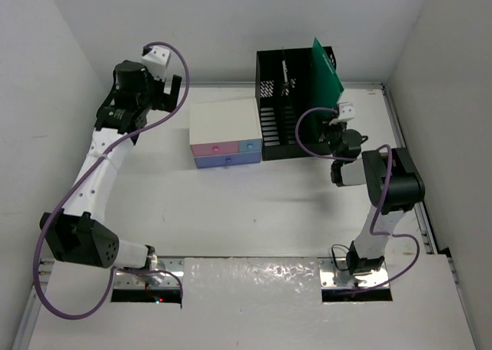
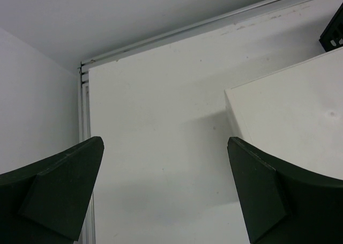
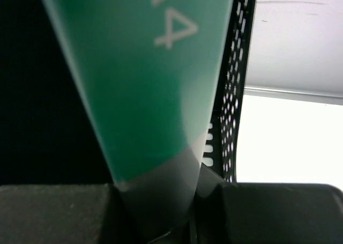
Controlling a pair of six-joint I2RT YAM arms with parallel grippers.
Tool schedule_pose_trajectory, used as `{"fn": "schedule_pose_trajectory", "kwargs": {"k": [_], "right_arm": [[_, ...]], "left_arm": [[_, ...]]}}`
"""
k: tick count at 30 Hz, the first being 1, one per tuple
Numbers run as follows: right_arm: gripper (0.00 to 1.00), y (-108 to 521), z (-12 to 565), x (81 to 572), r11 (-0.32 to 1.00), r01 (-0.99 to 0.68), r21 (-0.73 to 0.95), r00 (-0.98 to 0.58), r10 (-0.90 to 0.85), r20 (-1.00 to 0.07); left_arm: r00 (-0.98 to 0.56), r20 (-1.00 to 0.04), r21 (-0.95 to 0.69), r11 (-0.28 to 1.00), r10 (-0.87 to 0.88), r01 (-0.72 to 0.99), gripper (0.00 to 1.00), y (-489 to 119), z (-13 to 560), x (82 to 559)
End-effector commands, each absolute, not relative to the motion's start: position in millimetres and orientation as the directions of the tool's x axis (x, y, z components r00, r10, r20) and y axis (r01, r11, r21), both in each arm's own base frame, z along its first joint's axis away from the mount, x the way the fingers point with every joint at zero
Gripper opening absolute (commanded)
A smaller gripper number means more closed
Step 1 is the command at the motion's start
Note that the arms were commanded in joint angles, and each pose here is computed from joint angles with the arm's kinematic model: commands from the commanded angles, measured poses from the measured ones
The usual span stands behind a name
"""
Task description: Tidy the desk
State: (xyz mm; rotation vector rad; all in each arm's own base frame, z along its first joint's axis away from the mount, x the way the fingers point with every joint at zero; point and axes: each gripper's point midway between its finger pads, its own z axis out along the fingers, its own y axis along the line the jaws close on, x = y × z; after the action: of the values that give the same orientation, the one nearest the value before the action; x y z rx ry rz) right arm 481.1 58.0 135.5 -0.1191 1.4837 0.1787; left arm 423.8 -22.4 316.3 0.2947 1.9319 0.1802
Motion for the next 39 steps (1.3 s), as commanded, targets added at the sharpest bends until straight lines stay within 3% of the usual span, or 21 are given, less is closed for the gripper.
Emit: {"fn": "schedule_pose_trajectory", "kwargs": {"k": [1,2,3,4,6,7,12,13,15,16,18,20,27,39], "right_arm": [[0.0,53,213,474,0.986,-0.167,0.005,0.38,0.069,-0.923],[0.06,51,209,475,0.987,-0.16,0.02,0.356,0.076,-0.931],[0.19,53,219,472,0.986,-0.165,0.02,0.358,0.079,-0.93],[0.54,53,209,472,0.985,-0.169,0.027,0.299,0.077,-0.951],[0.74,49,209,465,0.988,-0.144,0.059,0.246,0.093,-0.965],[0.99,45,215,456,0.989,-0.123,0.078,0.197,0.101,-0.975],[0.99,-6,216,414,0.973,0.185,0.138,-0.058,0.151,-0.987],[0.99,-22,180,390,0.956,0.285,0.068,-0.245,0.141,-0.959],[0.99,-38,184,366,0.934,0.353,0.049,-0.313,0.167,-0.935],[0.99,-45,160,341,0.923,0.384,0.004,-0.426,0.181,-0.887],[0.99,-60,132,302,0.883,0.469,-0.015,-0.473,0.236,-0.849],[0.99,-75,96,269,0.845,0.536,-0.001,-0.491,0.31,-0.814],[0.99,-76,82,213,0.784,0.619,0.05,-0.437,0.396,-0.807],[0.99,-75,92,202,0.793,0.603,0.087,-0.372,0.376,-0.849]], "left_arm": [[-0.322,-0.909,0.251,0.965,0.263,0.081,1.0,-16,324,425],[-0.324,-0.909,0.251,0.965,0.263,0.081,1.0,-16,323,425],[-0.324,-0.908,0.251,0.964,0.265,0.086,0.99,-16,323,425],[-0.327,-0.906,0.252,0.963,0.268,0.093,1.0,-17,321,424],[-0.332,-0.902,0.26,0.962,0.275,0.089,1.0,-15,321,422],[-0.34,-0.899,0.262,0.961,0.275,0.085,1.0,-14,318,421],[-0.38,-0.883,0.29,0.957,0.277,0.024,0.99,4,298,407],[-0.388,-0.881,0.289,0.957,0.273,0.016,1.0,7,292,404],[-0.424,-0.872,0.27,0.963,0.245,0.001,0.99,19,271,393],[-0.44,-0.868,0.256,0.967,0.228,-0.003,0.99,24,261,388],[-0.483,-0.854,0.227,0.974,0.191,-0.016,1.0,46,231,373],[-0.508,-0.844,0.228,0.973,0.174,-0.045,0.99,65,213,361],[-0.628,-0.742,0.266,0.963,0.234,0.045,1.0,66,122,307],[-0.623,-0.756,0.222,0.974,0.201,0.045,1.0,56,98,291]]}}
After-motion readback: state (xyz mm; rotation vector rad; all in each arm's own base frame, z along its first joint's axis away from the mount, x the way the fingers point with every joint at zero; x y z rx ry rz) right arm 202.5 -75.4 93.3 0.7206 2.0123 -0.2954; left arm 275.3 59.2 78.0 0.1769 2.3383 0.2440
